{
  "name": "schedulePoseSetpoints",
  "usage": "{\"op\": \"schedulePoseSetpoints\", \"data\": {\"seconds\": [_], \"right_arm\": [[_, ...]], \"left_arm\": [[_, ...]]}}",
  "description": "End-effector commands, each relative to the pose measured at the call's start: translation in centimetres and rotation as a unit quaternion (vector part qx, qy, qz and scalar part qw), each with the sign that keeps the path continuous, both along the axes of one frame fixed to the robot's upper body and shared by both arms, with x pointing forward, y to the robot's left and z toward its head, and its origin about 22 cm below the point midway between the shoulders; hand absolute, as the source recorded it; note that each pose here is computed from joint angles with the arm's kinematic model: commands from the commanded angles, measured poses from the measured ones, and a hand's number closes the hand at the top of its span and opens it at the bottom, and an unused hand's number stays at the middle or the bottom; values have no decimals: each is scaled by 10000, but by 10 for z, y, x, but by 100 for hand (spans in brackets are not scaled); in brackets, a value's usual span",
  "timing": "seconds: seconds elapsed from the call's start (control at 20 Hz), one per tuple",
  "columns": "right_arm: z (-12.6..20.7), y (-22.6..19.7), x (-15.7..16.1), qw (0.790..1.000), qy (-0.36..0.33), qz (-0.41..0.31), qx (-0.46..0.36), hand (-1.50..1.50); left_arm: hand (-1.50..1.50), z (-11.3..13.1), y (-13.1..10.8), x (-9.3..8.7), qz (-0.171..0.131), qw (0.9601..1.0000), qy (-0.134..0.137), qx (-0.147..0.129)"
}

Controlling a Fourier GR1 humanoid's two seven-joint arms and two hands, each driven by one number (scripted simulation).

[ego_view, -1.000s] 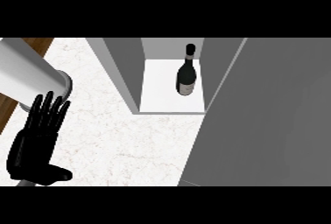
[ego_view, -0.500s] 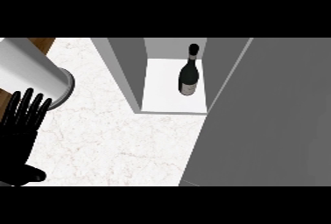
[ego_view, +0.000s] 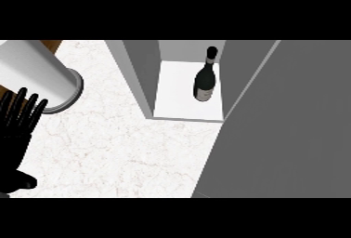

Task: Pick up the wine, place it into the cabinet and close the cabinet

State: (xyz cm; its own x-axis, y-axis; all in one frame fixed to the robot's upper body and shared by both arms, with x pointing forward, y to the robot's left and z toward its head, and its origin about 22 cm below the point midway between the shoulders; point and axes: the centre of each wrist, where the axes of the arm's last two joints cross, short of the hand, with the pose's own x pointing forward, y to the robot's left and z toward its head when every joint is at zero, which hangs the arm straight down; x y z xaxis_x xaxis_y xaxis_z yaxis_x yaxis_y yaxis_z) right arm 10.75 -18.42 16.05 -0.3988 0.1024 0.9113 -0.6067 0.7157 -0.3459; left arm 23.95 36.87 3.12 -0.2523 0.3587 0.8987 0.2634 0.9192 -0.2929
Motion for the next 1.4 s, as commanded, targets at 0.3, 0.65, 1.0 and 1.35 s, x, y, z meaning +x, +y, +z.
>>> {"op": "schedulePoseSetpoints", "data": {"seconds": [0.3, 0.65, 1.0, 1.35], "right_arm": [[23, 61, 29, 9955, 320, 527, 723, 150], [55, 151, 77, 9956, 398, 404, 747, 150], [77, 181, 135, 9937, 620, 49, 936, 150], [67, 186, 180, 9874, 1118, -135, 1115, 150]], "left_arm": [[-150, 4, 10, 5, -132, 9999, 72, 22], [-150, -1, 14, -5, 17, 10000, 48, 43], [-150, -15, 48, -8, 189, 9997, 125, 60], [-150, 4, 48, 3, 141, 9999, 43, 70]]}}
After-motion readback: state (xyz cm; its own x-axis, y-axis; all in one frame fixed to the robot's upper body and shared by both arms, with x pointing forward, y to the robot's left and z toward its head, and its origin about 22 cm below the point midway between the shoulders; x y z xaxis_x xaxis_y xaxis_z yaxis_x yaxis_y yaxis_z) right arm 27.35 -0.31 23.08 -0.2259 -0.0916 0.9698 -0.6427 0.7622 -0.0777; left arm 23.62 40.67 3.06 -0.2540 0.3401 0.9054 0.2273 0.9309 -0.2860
